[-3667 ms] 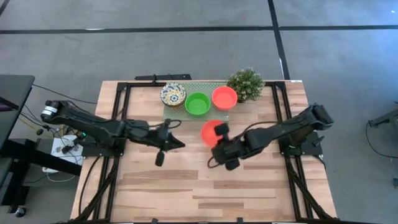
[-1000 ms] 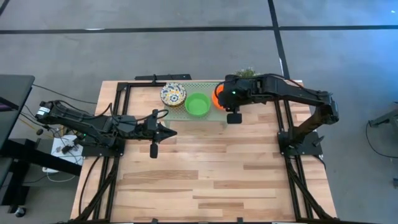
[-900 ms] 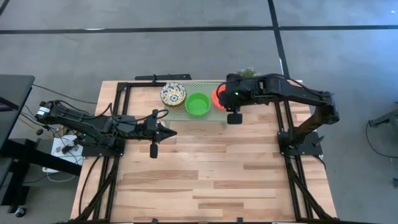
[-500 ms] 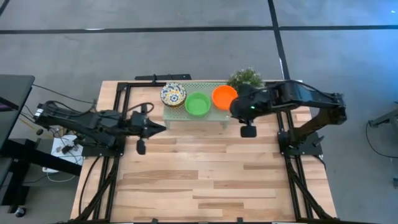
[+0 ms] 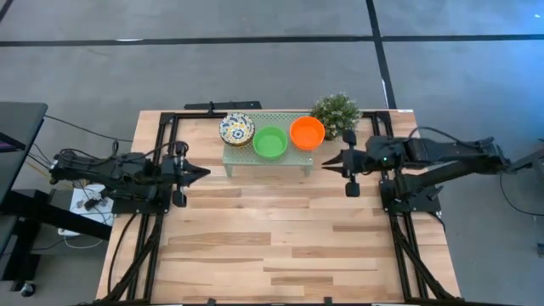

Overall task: Pick & Place Mini bowls
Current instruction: Return to Home Position

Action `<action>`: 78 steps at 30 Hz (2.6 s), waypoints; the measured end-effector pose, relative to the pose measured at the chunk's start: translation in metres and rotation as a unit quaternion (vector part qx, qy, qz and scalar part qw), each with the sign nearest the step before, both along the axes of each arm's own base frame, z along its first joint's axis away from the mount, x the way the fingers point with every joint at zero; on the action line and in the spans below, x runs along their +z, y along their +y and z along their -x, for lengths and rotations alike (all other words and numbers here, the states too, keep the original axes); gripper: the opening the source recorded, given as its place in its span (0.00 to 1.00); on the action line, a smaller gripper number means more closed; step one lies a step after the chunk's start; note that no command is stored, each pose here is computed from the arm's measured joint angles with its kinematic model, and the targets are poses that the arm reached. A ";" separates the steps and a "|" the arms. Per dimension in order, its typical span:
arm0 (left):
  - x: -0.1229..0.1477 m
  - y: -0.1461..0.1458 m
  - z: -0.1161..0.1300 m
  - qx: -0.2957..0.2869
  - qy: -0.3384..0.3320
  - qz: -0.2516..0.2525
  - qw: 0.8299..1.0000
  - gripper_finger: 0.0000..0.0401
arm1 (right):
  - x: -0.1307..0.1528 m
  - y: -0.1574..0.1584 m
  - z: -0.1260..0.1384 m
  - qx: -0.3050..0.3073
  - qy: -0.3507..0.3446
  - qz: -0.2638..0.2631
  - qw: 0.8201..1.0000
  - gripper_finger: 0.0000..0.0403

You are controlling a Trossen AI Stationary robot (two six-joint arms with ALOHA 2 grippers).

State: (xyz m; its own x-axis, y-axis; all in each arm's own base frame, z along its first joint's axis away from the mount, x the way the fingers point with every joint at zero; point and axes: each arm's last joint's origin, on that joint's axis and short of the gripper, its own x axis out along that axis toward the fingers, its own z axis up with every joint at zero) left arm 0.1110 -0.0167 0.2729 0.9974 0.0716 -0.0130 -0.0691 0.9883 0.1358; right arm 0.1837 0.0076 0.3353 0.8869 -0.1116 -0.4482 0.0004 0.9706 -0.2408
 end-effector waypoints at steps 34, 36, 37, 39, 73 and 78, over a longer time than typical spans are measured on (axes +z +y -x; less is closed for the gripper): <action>-0.074 0.024 0.021 0.088 -0.118 0.034 0.989 0.02 | -0.126 -0.028 0.101 -0.085 -0.263 -0.030 0.961 0.07; -0.079 0.024 0.019 0.086 -0.131 0.049 0.986 0.02 | -0.129 -0.028 0.102 -0.088 -0.255 -0.030 0.962 0.06; -0.083 0.024 0.018 0.085 -0.136 0.054 0.986 0.02 | -0.130 -0.028 0.102 -0.087 -0.252 -0.032 0.963 0.06; -0.085 0.024 0.017 0.085 -0.135 0.054 0.986 0.02 | -0.131 -0.028 0.101 -0.084 -0.251 -0.033 0.964 0.06; -0.084 0.024 0.017 0.085 -0.136 0.058 0.985 0.02 | -0.167 -0.032 0.090 -0.106 -0.259 -0.069 0.958 0.06; -0.084 0.024 0.017 0.085 -0.136 0.058 0.985 0.02 | -0.167 -0.032 0.090 -0.106 -0.258 -0.070 0.958 0.06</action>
State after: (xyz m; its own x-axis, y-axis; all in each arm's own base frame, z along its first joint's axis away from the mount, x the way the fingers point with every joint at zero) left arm 0.0944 0.0070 0.1886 0.9387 0.2513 0.2361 -0.2531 0.9672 -0.0231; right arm 0.0941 -0.0245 0.1679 0.9583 -0.2851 0.0199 0.2855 0.9581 -0.0236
